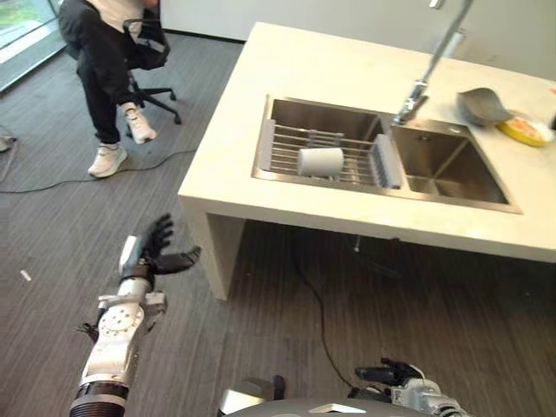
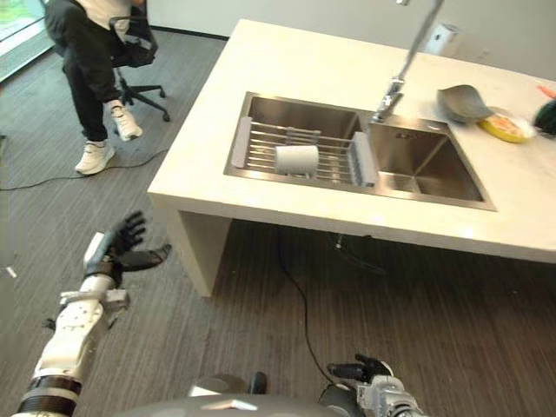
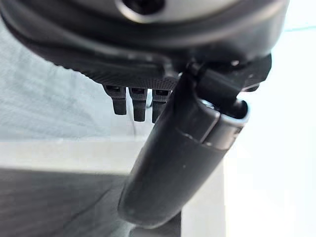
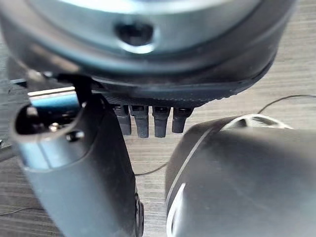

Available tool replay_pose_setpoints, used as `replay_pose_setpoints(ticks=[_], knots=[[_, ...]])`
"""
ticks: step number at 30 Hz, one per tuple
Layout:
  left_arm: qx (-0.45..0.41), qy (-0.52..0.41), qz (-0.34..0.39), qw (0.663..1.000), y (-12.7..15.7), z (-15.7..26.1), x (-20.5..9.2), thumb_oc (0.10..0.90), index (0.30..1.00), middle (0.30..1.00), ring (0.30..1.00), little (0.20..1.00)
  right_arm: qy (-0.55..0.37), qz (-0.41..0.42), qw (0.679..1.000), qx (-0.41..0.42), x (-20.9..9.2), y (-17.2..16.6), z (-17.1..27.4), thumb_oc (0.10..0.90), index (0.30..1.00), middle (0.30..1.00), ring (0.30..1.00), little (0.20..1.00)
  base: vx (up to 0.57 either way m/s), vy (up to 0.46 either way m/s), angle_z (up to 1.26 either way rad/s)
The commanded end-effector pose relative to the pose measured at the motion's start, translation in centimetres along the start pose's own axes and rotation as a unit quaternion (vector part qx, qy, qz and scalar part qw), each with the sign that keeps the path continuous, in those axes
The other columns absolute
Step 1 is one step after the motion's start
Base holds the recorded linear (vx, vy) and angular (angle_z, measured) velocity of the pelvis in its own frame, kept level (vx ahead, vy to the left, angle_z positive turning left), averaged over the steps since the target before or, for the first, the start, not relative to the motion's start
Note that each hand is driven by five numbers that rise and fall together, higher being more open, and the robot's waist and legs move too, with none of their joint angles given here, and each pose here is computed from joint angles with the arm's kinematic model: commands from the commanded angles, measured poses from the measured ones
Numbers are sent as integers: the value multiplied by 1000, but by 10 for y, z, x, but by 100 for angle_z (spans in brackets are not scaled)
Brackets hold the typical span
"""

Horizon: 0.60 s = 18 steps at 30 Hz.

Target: Place the dishes in the dishwasher.

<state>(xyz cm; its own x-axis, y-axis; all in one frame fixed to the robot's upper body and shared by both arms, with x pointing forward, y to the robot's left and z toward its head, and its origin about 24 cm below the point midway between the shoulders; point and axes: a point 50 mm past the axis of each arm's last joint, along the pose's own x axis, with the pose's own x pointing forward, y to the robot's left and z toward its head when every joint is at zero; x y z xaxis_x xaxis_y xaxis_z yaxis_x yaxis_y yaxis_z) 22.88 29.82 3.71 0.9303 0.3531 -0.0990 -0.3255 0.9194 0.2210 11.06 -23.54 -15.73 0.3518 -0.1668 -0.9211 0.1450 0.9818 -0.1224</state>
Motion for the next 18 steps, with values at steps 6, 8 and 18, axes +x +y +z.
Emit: replay_pose_setpoints(ticks=[6, 8, 18], knots=[[72, -316, 79, 943, 13, 129, -1, 800, 900, 900, 900, 900, 44, 6, 999, 31, -2, 11, -29, 800, 900, 900, 900, 900, 237, -266, 35], [72, -359, 63, 928, 2, 148, -5, 800, 900, 900, 900, 900, 54, 15, 998, 19, -3, 17, -36, 800, 900, 900, 900, 900, 229, -340, 45], [35, -387, -56, 920, -45, 168, 1, 800, 900, 900, 900, 900, 2, 8, 1000, -10, 0, 9, -7, 800, 900, 900, 900, 900, 177, -271, 5]])
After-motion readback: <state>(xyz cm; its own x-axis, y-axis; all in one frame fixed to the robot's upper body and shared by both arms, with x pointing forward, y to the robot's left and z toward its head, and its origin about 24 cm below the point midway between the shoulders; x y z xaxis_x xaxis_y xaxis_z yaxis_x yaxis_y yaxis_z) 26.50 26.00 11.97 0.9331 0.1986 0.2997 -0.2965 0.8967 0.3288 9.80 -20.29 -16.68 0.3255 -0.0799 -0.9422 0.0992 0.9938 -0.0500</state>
